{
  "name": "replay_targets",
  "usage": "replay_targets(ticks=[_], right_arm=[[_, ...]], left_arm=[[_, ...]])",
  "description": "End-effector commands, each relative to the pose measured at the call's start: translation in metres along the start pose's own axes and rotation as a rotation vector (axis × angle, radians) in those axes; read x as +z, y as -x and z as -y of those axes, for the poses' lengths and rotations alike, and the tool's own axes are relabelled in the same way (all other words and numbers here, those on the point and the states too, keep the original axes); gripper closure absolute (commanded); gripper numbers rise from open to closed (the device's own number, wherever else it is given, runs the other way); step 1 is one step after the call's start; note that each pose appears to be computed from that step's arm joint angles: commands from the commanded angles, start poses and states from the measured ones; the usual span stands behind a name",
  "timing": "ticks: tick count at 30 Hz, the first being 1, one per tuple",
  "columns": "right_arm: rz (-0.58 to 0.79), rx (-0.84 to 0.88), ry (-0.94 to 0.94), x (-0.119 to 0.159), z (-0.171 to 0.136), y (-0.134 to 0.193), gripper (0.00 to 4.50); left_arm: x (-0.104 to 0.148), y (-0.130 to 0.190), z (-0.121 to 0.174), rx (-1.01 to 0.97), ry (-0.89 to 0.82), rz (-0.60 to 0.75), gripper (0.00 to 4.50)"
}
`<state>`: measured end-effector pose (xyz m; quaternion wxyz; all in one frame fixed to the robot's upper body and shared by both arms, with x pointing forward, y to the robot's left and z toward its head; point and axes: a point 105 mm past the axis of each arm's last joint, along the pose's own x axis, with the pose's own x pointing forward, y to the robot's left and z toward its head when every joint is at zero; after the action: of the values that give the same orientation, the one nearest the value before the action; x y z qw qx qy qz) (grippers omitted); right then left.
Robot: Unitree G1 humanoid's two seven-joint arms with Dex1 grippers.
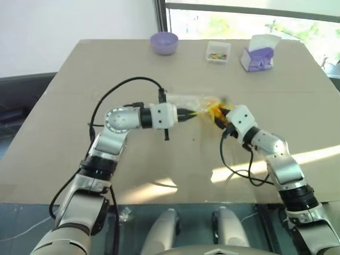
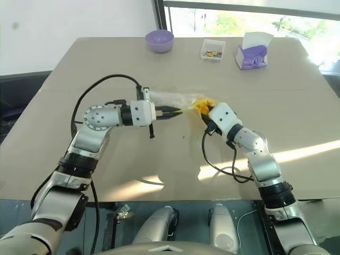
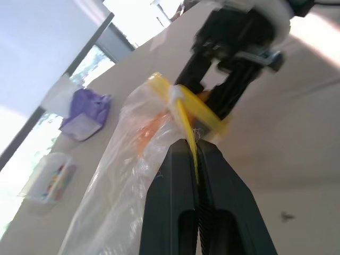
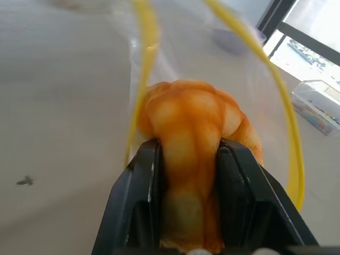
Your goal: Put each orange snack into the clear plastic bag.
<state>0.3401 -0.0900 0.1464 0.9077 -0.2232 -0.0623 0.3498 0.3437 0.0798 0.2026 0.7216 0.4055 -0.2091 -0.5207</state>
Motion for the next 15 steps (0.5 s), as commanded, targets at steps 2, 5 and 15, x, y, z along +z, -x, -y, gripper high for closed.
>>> replay_targets(ticks=[2, 5, 15], right_arm=[[0.124, -0.052, -0.161, 0.028, 0.01, 0.003, 3.08], [0.142, -0.052, -0.362, 0.028, 0.01, -0.003, 3.08], [0.078, -0.109, -0.508, 0.014, 0.013, -0.021, 3.08]], left_arm=[[0.003, 0.003, 0.002, -0.015, -0.078, 0.016, 4.5], [0.004, 0.005, 0.019, -0.08, -0.06, 0.04, 4.5], [0.008, 0.013, 0.011, -0.026, 0.057, 0.058, 4.5]])
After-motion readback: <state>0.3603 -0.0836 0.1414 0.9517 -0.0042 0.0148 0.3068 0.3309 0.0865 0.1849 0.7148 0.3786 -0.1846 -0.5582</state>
